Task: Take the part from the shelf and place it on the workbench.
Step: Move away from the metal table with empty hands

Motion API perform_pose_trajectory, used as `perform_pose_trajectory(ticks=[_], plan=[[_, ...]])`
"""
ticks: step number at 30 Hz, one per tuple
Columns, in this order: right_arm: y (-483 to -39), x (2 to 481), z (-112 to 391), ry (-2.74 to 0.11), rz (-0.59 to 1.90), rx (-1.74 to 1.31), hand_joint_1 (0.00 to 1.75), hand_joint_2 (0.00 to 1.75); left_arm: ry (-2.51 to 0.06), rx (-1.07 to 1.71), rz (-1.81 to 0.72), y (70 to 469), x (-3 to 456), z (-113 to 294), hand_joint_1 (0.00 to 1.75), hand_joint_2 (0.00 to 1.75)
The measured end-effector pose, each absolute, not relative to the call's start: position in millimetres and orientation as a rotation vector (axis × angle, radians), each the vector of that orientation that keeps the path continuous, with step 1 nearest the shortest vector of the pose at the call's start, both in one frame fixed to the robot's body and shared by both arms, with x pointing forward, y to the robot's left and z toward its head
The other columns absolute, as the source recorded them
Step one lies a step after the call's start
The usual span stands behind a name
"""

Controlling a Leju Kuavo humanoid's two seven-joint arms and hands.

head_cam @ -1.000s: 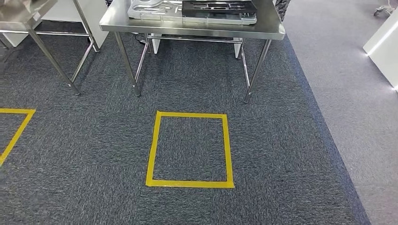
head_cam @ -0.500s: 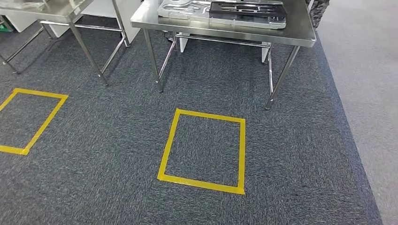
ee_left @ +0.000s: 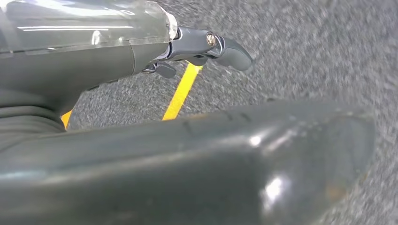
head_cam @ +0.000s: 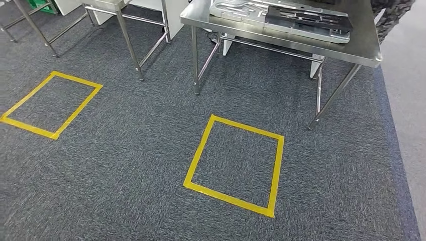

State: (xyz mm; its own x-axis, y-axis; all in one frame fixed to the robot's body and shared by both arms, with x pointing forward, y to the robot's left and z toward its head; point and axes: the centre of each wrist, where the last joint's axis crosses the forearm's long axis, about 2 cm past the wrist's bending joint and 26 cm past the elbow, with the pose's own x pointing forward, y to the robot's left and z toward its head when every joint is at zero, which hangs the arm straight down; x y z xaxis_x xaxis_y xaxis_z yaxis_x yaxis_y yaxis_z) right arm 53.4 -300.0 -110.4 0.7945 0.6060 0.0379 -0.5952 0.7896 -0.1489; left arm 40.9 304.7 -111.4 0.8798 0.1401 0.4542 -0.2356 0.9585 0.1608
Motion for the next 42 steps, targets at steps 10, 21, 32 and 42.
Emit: perform_pose_trajectory(ticks=[10,21,32,42], plan=[[-304,53,-110,-0.088,0.713,-0.126,0.00,0.00,-0.430,0.178,0.177,297,38,-112,0.00,0.00],[-291,51,-111,-0.118,0.737,-0.097,0.00,0.00,-0.430,0.195,0.171,312,35,-112,0.00,0.00],[-275,61,-109,-0.151,0.794,-0.068,0.00,0.00,-0.515,0.237,0.212,323,33,-112,0.00,0.00],[-273,63,-109,-0.148,0.818,-0.063,0.00,0.00,-0.514,0.241,0.216,324,29,-112,0.00,0.00]])
